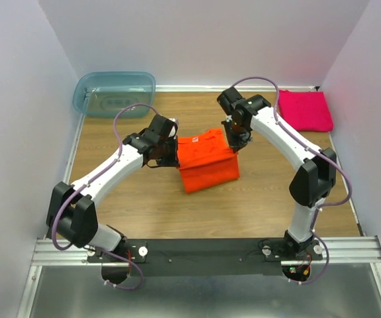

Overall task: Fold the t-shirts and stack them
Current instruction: Fold the tshirt

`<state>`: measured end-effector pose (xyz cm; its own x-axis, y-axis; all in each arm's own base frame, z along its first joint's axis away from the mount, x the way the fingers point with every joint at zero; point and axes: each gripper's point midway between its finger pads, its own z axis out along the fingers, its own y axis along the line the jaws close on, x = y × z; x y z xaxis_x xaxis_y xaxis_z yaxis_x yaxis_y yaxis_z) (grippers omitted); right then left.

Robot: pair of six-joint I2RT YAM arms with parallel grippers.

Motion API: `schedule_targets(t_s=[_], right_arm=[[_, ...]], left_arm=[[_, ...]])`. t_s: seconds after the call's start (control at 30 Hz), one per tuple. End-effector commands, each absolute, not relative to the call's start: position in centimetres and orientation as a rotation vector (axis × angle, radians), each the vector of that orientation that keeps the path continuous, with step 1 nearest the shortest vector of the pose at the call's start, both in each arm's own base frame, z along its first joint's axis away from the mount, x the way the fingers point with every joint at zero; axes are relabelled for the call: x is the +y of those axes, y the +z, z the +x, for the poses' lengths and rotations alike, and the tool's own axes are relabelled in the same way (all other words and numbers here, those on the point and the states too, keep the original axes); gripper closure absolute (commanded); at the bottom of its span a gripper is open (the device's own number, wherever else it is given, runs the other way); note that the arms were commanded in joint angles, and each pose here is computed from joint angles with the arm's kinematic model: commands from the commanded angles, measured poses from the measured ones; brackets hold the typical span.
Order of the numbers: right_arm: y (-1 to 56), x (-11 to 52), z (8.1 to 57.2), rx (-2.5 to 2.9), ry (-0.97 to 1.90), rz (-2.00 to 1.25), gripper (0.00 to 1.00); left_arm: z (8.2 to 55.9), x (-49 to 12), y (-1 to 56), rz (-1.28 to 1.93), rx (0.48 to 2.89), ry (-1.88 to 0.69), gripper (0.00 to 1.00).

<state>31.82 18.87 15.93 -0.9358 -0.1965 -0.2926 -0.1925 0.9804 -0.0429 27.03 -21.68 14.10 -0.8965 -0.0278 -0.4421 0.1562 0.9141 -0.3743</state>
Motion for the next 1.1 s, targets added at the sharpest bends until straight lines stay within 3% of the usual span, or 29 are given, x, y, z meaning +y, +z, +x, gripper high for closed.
schedule_targets(t_s=[0.0,0.47,0.77,1.07], right_arm=[[15.9,16.9,35.4,2.756,-0.170,-0.289,0.99],[14.6,17.9,41.0,2.670,-0.172,-0.269,0.99],[8.9,18.1,42.7,2.681,-0.144,-0.252,0.99],[6.2,18.5,44.4,2.634,-0.108,-0.225,0.99]], left_arm=[[28.8,-19.7,12.6,0.125,2.640,-0.438,1.00],[33.7,-18.7,12.0,0.062,2.585,-0.367,1.00],[35.1,-17.9,5.8,0.009,2.658,-0.301,1.00],[36.4,-16.9,3.7,-0.053,2.633,-0.243,1.00]])
